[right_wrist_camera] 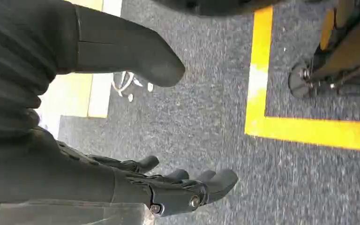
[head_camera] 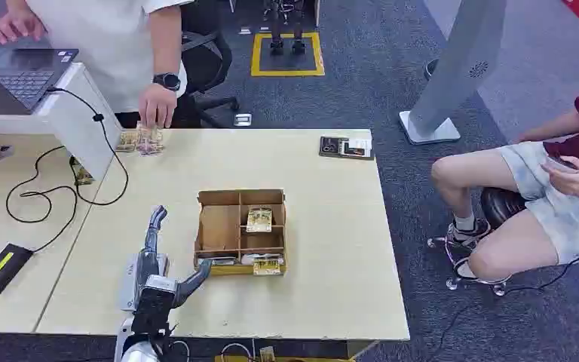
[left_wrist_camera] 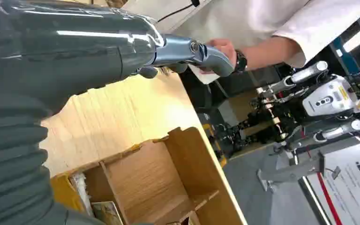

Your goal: Pass the card to the sensor for recognition and then transmit it.

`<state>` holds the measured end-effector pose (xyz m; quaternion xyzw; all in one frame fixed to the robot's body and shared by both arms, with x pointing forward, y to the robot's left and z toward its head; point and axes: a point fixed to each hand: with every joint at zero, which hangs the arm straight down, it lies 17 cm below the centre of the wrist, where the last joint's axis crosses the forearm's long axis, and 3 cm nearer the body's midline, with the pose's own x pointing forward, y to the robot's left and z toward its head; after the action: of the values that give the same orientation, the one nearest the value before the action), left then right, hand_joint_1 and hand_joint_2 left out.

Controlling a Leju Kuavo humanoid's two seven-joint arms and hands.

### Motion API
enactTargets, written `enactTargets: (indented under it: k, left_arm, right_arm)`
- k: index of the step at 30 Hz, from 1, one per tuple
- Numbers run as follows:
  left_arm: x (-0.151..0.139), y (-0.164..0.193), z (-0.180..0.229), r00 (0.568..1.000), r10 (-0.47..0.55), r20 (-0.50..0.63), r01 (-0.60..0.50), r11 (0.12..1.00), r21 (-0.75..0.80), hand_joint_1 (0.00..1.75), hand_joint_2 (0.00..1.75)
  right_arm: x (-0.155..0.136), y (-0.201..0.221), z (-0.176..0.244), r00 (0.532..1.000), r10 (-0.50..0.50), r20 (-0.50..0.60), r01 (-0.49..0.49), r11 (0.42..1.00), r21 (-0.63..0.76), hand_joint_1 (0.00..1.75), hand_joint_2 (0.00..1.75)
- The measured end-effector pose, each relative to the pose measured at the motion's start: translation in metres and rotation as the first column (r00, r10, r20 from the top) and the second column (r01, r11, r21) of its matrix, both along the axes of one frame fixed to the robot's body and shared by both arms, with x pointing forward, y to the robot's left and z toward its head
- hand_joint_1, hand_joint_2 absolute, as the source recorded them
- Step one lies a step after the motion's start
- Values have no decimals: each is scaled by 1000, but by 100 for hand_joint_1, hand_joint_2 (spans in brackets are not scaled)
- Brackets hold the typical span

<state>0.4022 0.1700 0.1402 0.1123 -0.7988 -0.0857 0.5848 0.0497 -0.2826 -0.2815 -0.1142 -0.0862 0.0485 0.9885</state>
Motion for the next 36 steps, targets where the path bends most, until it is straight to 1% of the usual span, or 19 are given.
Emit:
enactTargets:
  k: [11,13,16,22,26,28,31,33,36]
  left_arm:
    - [0,0,0,1000,0,2,0,1000,3,0,175]
    - [0,0,0,1000,2,0,-2,1000,-1,0,175]
    - [0,1,0,1000,3,-3,-3,1000,-13,0,175]
    - [0,2,1,1000,7,9,-7,1000,-3,0,175]
    - [2,2,5,1000,7,16,-7,1000,-7,0,175]
    - [6,3,13,999,20,45,-21,1000,12,0,175]
    - [11,8,33,988,65,139,-77,994,83,0,175]
    - [14,7,50,970,92,225,-129,979,156,0,175]
    - [16,-2,69,942,85,325,-172,953,249,0,175]
  right_arm:
    - [-1,-9,0,1000,-1,0,1,1000,-15,0,175]
    - [-2,-10,0,1000,-14,-2,14,1000,-25,0,175]
    - [-3,-6,1,999,-36,-7,36,999,-36,0,175]
    - [-7,5,0,998,-53,-28,52,998,-19,0,175]
    - [-8,5,0,998,-59,-32,59,998,-13,0,175]
    - [-7,7,0,998,-48,-27,48,999,2,0,175]
    - [-5,4,0,999,-35,-20,35,999,19,0,175]
    - [-4,0,0,1000,-21,-18,22,1000,16,0,175]
    - [1,-6,0,1000,-10,-8,10,1000,3,0,175]
